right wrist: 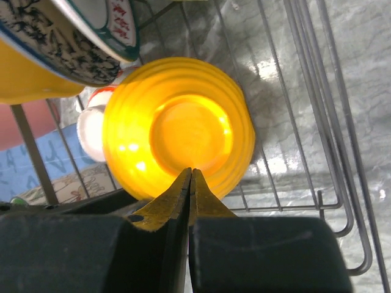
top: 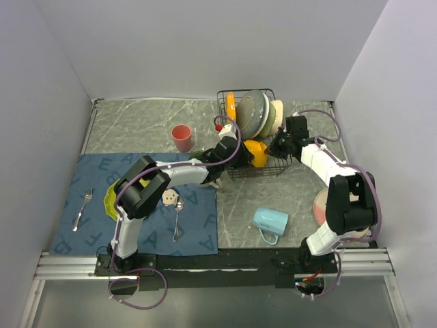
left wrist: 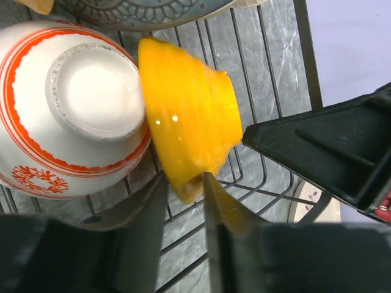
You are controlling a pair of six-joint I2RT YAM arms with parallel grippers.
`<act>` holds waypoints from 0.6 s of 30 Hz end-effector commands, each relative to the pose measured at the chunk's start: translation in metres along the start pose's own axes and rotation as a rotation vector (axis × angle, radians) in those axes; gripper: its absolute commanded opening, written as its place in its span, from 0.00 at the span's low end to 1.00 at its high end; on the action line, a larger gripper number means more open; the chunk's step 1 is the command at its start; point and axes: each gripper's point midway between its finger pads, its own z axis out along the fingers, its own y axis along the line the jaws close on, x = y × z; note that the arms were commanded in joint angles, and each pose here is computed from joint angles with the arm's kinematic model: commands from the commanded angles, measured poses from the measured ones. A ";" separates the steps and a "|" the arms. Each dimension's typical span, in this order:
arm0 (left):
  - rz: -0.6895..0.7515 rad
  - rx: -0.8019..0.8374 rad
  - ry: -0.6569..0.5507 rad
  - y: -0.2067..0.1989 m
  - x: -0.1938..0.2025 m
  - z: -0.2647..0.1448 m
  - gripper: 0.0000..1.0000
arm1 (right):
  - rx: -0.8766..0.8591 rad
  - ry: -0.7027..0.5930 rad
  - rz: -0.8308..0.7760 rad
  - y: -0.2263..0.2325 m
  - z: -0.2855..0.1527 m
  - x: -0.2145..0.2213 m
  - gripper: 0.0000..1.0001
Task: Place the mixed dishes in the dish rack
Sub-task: Place the bowl upside down on the dish rack
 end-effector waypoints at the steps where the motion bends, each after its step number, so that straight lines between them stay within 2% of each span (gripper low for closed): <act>1: -0.040 0.062 -0.047 -0.021 -0.012 -0.003 0.29 | -0.044 -0.041 0.011 0.017 -0.020 -0.009 0.05; 2: -0.044 0.062 -0.049 -0.022 -0.013 -0.004 0.22 | -0.043 -0.045 0.011 0.018 -0.021 -0.010 0.05; 7: -0.051 0.076 -0.044 -0.030 -0.018 -0.005 0.02 | -0.006 -0.088 0.024 0.016 -0.031 -0.021 0.05; 13: -0.061 0.090 -0.027 -0.039 -0.019 -0.001 0.01 | 0.032 -0.158 0.046 0.012 -0.051 -0.034 0.09; 15: -0.067 0.103 -0.031 -0.042 -0.021 -0.002 0.01 | 0.040 -0.193 0.047 0.012 -0.063 -0.040 0.16; 17: -0.077 0.109 -0.035 -0.043 -0.022 -0.002 0.01 | 0.038 -0.230 0.043 0.014 -0.077 -0.046 0.28; 18: -0.081 0.115 -0.039 -0.045 -0.024 -0.003 0.01 | 0.047 -0.237 0.044 0.012 -0.081 -0.047 0.42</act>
